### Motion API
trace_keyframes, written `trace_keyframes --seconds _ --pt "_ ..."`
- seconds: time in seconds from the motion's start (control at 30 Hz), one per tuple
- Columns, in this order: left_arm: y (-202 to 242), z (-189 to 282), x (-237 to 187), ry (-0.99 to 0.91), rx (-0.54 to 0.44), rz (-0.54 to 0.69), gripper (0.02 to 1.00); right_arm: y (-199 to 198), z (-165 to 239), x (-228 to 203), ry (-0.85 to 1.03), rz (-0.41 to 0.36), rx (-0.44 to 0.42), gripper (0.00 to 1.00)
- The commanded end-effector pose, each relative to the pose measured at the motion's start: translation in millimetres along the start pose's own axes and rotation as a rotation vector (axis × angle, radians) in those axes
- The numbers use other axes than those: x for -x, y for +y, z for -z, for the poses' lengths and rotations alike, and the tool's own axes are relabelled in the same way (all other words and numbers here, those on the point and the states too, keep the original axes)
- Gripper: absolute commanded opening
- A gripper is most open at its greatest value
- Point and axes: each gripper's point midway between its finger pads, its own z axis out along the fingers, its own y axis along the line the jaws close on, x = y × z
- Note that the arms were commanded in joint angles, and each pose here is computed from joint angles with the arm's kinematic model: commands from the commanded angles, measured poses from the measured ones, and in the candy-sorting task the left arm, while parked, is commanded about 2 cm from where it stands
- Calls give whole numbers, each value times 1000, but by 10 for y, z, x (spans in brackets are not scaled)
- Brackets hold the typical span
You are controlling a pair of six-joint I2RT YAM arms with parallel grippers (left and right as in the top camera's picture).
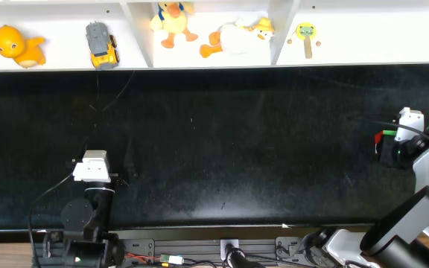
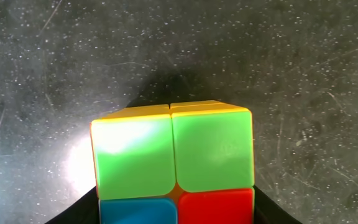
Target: Store Toys
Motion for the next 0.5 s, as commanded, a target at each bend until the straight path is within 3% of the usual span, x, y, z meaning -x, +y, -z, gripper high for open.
trace_keyframes --seconds 0.03,0.5 --pt "0 5 9 -8 2 -7 998 63 162 285 -44 0 -5 430" --pt "0 5 9 -8 2 -7 998 143 704 1314 -232 25 -29 450"
